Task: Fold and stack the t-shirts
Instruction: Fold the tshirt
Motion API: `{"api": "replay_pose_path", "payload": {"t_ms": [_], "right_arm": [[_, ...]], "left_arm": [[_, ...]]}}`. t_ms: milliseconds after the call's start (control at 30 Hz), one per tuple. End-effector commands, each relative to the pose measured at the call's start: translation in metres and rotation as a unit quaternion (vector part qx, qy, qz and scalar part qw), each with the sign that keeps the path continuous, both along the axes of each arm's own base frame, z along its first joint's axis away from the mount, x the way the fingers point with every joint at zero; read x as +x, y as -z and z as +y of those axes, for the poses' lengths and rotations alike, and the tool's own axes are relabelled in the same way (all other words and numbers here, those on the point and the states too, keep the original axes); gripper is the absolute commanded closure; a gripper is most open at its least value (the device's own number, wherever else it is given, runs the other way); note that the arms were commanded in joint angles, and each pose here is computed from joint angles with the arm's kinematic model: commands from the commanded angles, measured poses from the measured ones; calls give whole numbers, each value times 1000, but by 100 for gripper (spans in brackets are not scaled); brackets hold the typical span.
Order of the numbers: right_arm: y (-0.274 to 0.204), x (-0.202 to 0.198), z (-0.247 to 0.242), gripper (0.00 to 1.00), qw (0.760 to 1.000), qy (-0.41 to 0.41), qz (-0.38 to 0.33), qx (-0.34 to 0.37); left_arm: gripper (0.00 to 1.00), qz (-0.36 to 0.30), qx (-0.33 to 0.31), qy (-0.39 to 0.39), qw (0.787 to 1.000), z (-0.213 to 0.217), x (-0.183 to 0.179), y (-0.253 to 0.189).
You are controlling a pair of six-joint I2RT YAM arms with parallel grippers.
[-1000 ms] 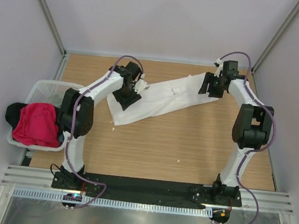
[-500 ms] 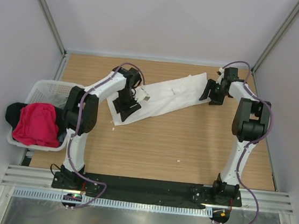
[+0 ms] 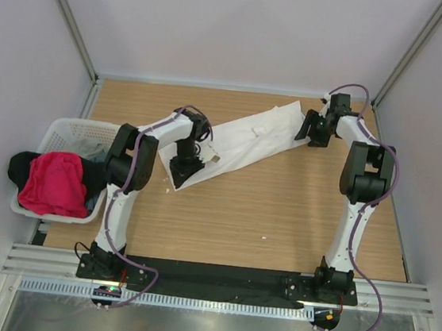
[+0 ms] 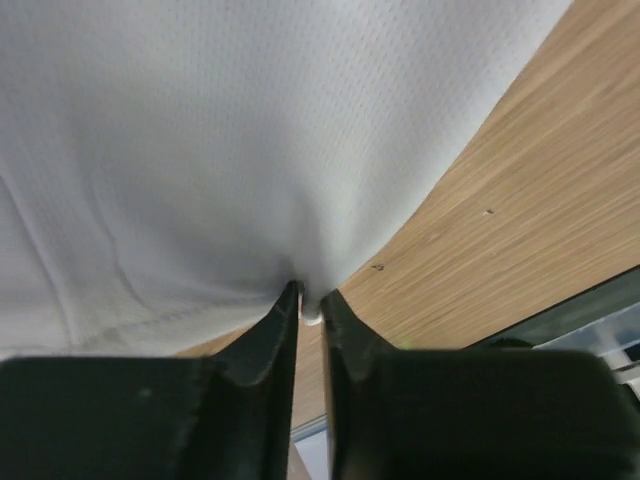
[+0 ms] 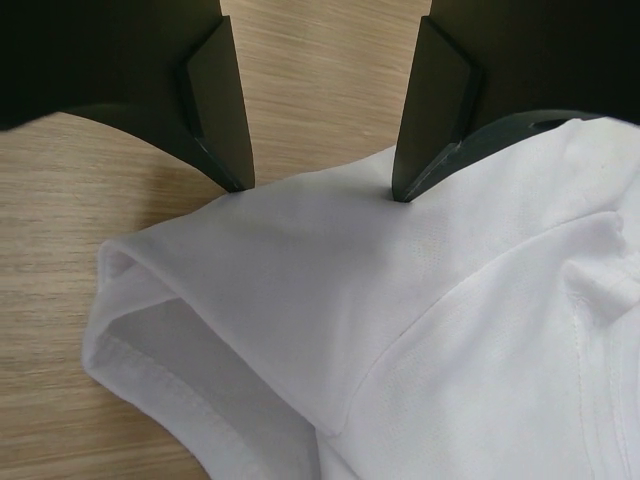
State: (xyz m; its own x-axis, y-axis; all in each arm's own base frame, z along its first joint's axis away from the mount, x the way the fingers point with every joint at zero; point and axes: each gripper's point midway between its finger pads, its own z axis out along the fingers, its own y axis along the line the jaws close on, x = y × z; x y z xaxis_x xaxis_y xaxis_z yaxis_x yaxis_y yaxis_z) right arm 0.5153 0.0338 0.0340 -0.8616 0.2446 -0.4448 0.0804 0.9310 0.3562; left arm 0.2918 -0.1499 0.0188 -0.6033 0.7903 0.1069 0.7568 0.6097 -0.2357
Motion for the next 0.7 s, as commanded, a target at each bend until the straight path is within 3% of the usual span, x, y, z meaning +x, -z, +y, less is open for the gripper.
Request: {"api": "replay_pose_path", "payload": {"t_ms": [0, 67, 167, 367, 667], "right_arm": [[-6, 17, -3, 37, 1000, 8, -23, -14], [-5, 20, -2, 37, 1000, 9, -25, -9], [-5, 30, 0, 37, 999, 7, -33, -8], [-3, 50, 6, 37, 999, -2, -50, -13], [-7, 65, 25, 37, 997, -29, -74, -8]], "left_arm": [[88, 17, -25, 3, 1000, -17, -6, -11], [96, 25, -36, 20, 999, -30, -14, -15], [100, 33, -42, 62, 997, -50, -26, -21], [100, 85, -57, 114, 988, -84, -71, -26], [100, 100, -91, 155, 979, -142, -116, -26]]}}
